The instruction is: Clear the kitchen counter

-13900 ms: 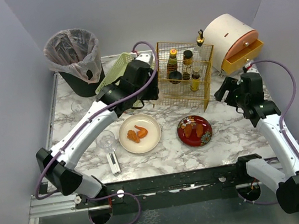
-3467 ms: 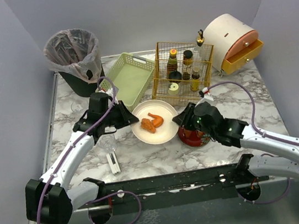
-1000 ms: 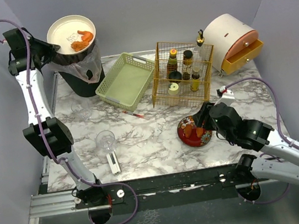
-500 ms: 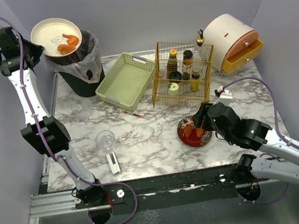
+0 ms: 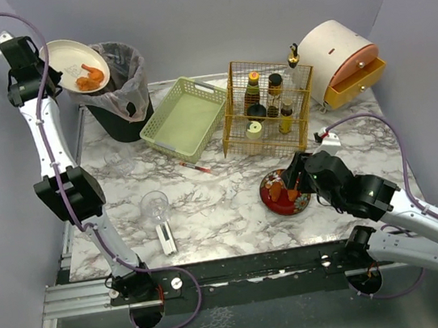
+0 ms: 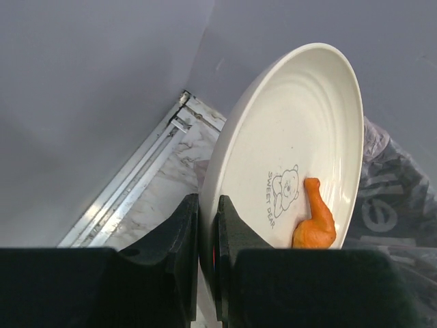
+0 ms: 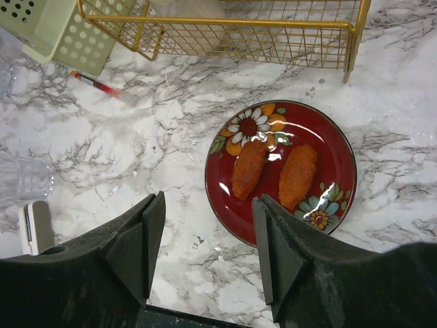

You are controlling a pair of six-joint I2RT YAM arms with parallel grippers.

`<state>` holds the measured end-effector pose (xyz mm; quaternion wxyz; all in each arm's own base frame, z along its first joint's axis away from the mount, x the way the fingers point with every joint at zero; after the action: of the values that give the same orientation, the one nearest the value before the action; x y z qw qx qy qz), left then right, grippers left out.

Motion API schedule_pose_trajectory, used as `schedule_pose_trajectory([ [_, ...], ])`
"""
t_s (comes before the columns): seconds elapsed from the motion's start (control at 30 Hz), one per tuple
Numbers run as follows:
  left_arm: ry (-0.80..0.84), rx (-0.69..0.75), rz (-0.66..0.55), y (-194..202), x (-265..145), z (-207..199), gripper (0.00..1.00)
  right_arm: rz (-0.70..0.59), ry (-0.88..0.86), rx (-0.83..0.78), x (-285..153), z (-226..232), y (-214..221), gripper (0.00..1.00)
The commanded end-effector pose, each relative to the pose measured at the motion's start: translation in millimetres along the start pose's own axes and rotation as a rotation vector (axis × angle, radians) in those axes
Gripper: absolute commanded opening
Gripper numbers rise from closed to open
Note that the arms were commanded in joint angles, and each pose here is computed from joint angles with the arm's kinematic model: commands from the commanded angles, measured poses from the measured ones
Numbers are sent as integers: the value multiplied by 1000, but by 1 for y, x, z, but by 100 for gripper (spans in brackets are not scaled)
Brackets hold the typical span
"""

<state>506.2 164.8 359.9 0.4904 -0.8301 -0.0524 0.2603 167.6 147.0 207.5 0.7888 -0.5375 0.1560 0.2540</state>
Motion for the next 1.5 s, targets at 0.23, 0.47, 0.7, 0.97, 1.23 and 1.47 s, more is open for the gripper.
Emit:
schedule_pose_trajectory([
  [0.23, -163, 337, -306, -17, -29, -61, 0, 40, 17, -17, 0, -8, 12, 61],
  [0.47, -378, 511, -401, -13, -42, -71, 0, 42, 15, -38, 1, -8, 13, 62],
  [0.7, -403, 575, -474, -14, -69, -95, 0, 42, 11, -34, 2, -6, 12, 63],
  [0.97, -456, 686, -588, -16, -97, -116, 0, 47, -5, -26, 3, -6, 15, 63],
  [1.23, -482, 738, -596, -11, -100, -121, 0, 44, -5, -33, 3, -6, 15, 63],
  [1.47, -483, 778, -595, -8, -99, -124, 0, 44, -4, -34, 3, -6, 15, 63],
])
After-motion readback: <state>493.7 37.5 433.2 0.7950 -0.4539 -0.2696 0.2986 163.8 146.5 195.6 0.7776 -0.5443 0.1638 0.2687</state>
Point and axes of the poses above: each gripper's point midway between its finger pads, its own x axis out along the fingers, its own z axis along the line the jaws close on, y = z × x, the point moved 5 cm from there along -x, back along the fingers
